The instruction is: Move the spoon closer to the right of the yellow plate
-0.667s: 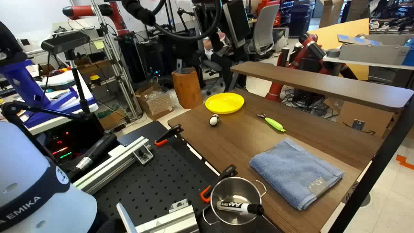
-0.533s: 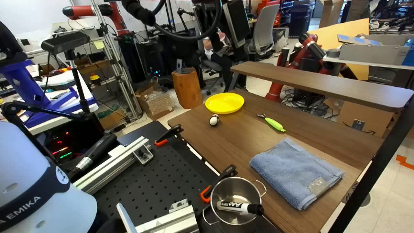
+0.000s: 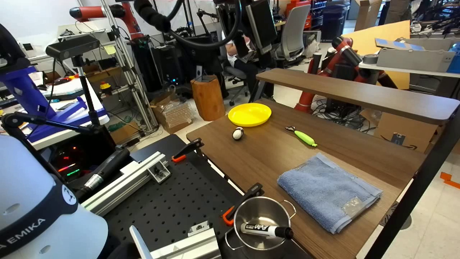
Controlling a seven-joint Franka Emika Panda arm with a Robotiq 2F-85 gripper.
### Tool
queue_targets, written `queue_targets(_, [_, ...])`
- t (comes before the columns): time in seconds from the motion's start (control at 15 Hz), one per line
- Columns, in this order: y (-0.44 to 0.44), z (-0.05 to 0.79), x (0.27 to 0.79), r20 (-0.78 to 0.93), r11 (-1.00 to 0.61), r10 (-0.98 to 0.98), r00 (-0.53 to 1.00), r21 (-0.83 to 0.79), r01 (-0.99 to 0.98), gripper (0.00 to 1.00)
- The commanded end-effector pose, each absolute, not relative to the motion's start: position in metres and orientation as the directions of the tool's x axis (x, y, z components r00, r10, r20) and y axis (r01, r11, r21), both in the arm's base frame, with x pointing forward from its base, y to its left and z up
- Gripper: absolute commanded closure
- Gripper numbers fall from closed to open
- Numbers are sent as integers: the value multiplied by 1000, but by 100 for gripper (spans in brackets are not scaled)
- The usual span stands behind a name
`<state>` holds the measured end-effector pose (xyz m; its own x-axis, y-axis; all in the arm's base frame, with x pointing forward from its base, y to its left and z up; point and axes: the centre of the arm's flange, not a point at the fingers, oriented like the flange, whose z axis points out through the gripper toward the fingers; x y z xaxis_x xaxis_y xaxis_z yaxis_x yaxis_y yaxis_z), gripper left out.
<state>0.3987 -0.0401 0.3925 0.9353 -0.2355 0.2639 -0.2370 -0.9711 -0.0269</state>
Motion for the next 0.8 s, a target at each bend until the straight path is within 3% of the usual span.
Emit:
queue_targets(0.0, [-40, 393, 399, 264, -971, -236, 935, -27, -238, 0])
queue_targets(0.73, [-42, 383, 414, 273, -984, -149, 950, 50, -168, 0])
